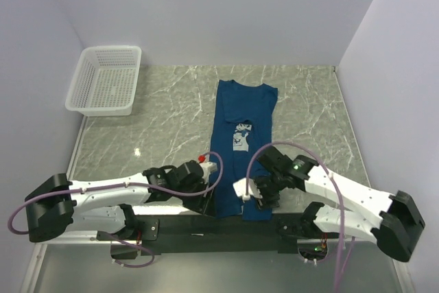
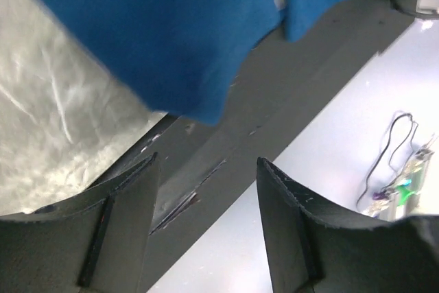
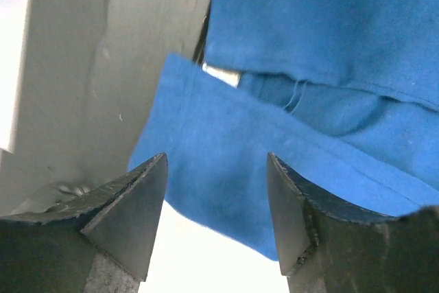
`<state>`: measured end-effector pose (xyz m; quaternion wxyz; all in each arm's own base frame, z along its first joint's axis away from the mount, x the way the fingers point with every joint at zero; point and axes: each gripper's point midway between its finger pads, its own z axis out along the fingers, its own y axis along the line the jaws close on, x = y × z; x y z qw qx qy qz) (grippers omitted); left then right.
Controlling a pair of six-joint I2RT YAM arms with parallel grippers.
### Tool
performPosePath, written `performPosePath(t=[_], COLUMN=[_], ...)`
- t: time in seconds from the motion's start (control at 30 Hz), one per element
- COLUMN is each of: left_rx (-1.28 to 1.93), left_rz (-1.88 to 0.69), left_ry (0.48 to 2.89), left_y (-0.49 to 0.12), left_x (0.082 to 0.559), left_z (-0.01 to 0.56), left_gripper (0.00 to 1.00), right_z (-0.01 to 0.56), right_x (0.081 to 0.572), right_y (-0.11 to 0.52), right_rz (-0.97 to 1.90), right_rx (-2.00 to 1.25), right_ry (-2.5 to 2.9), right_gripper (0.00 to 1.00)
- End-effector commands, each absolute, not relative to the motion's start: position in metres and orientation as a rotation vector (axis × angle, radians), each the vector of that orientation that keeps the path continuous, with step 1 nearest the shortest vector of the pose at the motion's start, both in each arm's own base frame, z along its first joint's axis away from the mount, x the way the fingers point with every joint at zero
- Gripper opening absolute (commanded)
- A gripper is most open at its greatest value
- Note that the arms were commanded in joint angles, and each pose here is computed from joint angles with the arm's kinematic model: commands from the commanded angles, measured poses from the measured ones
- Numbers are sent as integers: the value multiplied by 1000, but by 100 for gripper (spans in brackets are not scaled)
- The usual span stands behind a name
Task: Fold and stack the t-shirts
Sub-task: Fold the tshirt
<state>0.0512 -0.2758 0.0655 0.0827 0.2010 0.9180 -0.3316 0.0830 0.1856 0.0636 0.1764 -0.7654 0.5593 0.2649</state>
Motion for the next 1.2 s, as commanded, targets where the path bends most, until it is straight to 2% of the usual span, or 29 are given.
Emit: performPosePath(t=[0.0,0.27,0.53,0.93,1.0,1.03,1.17], left_rx=[376,14,-148,-191,-196,-192,-173], left_rz=[-1158,-1301,-1189,-1116,-1119,-1120,-1148], left_ry=[2769,2754,2838,2839,2836,2831,2821], left_y=[-288,-292,-301,-307,-306,-307,-310], left_x=[43,47,57,68,68,68,68], left_z=[69,68,47,36,35,35,39], left_gripper=[63,62,55,30,22,14,1], right_z=[57,55,53,35,27,24,23], right_x=[82,72,69,47,47,49,52], right_y=[167,154,152,149,149,148,149], right_rz=[579,537,540,585,558,534,500], right_rx=[-2308,-2332,-2321,-2507,-2530,-2546,-2555], right_ry=[1395,1301,1290,1156,1148,1153,1121], right_gripper=[67,67,65,57,55,55,55])
